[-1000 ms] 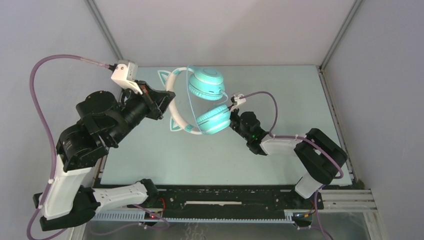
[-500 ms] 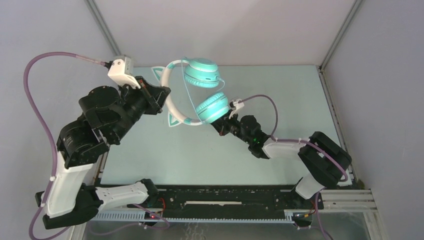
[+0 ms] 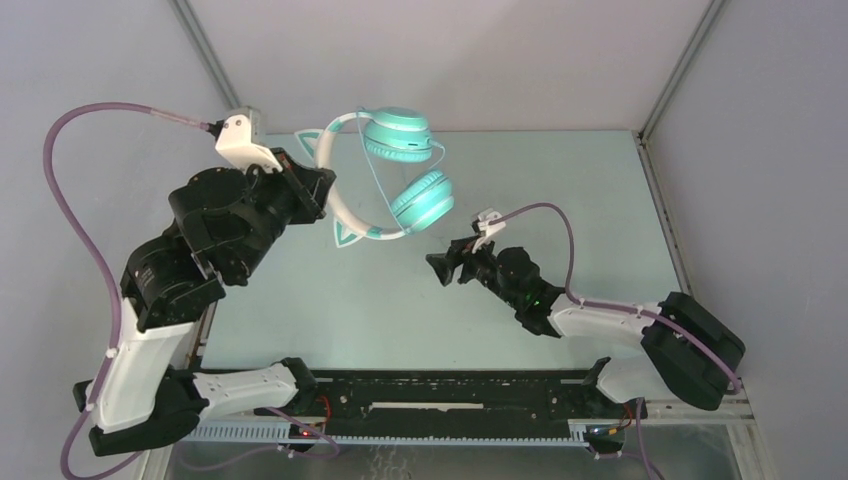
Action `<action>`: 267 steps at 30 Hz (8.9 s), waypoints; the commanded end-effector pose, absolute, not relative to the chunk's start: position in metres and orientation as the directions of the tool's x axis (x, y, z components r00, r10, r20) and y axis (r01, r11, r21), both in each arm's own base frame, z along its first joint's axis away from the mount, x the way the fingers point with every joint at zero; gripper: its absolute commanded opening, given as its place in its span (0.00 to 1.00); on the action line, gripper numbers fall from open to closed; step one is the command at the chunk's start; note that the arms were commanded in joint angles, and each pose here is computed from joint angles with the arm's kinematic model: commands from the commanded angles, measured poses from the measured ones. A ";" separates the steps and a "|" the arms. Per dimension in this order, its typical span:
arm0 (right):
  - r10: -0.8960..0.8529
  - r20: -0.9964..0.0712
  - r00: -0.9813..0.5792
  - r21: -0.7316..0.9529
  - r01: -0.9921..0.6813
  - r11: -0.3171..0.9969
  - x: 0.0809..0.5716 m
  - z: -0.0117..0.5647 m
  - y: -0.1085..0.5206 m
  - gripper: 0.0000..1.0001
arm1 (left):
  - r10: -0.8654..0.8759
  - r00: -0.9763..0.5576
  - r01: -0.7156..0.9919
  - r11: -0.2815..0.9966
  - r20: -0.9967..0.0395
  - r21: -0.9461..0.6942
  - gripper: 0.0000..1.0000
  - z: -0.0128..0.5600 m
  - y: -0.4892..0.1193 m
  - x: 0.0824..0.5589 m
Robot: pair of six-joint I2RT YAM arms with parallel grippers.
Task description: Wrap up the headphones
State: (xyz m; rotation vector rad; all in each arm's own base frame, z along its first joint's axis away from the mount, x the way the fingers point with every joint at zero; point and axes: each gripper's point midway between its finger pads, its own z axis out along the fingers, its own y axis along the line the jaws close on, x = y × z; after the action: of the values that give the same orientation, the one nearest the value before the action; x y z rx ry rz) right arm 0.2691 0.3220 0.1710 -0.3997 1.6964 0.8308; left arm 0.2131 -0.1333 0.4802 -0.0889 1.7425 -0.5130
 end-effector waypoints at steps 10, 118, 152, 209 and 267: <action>0.060 -0.991 -0.120 0.124 -0.645 0.754 0.343 0.188 0.327 0.87 | -0.479 -0.162 0.255 0.824 -0.863 -0.505 0.00 0.524 -0.124 0.204; 0.218 -0.964 -0.150 0.261 -0.674 0.691 0.265 0.284 0.235 0.23 | 0.135 -0.290 0.719 0.684 -0.947 -0.123 0.00 0.404 -0.246 0.174; 0.410 -0.879 -0.243 0.434 -0.763 0.479 0.266 0.292 0.312 0.38 | -0.098 -0.254 0.707 0.660 -0.962 -0.253 0.00 0.467 -0.224 0.159; 0.297 -0.766 -0.570 0.638 -0.618 0.460 0.164 0.239 0.308 0.00 | -0.232 -0.397 -0.078 0.973 -0.888 -0.219 0.00 0.249 -0.188 0.289; 0.412 -0.321 -0.853 0.799 -0.010 0.602 0.219 0.095 0.307 0.43 | -0.120 -0.765 0.011 0.980 -0.632 -0.199 0.00 0.050 -0.245 0.249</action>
State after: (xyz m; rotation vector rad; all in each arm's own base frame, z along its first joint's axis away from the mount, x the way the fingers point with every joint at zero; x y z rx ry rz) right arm 0.1954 0.3081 0.0695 0.3209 2.4989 1.1729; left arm 0.2553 -0.2264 0.0483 -0.0895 2.4137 -0.1428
